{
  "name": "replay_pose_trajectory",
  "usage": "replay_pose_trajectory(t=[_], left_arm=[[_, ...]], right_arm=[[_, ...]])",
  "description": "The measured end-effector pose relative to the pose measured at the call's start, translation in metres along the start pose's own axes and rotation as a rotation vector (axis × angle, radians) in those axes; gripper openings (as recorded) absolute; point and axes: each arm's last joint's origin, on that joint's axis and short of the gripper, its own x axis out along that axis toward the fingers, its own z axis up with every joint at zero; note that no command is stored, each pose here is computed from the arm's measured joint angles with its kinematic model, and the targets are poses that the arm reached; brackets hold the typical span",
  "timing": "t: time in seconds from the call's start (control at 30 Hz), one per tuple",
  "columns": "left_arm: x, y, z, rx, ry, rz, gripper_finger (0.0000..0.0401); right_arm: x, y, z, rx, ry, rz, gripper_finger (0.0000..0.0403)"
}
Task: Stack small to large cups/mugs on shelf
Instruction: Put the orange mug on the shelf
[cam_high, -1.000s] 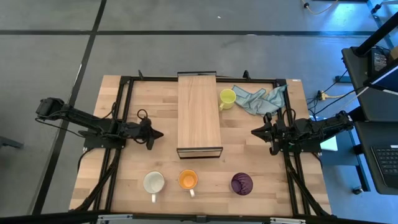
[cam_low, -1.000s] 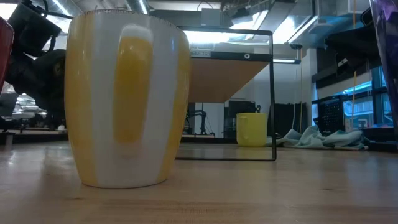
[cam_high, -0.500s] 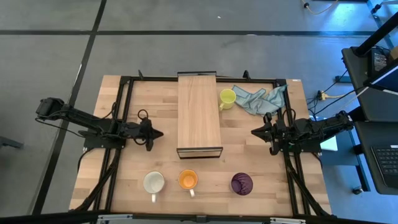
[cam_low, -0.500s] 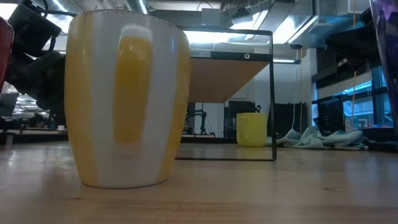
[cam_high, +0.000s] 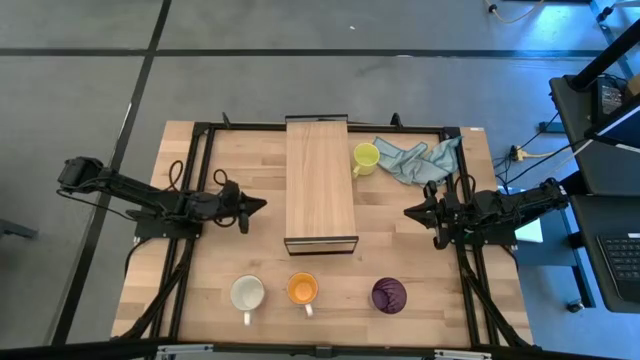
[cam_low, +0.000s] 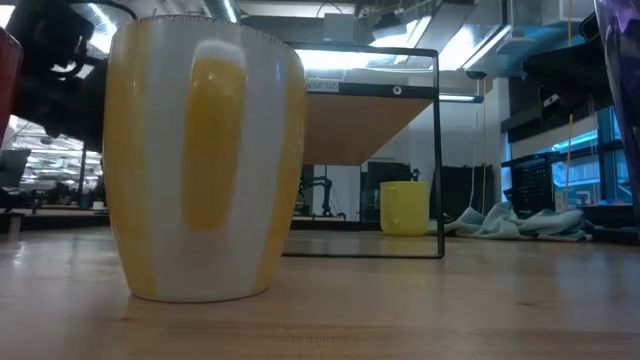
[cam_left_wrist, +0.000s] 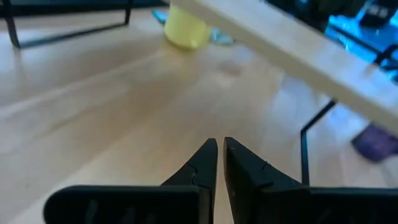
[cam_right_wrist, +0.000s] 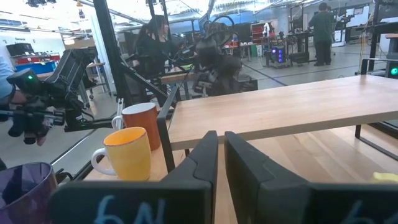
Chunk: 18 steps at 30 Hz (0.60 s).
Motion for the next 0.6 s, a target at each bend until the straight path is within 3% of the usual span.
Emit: replay_pose_trajectory(t=[0.6], left_arm=[[-0.0001,-0.0026,0.0039,-0.03,-0.037,-0.025,0.0023]], right_arm=[[0.0,0.0,-0.0001,0.001,0.0,0.0,0.0032]])
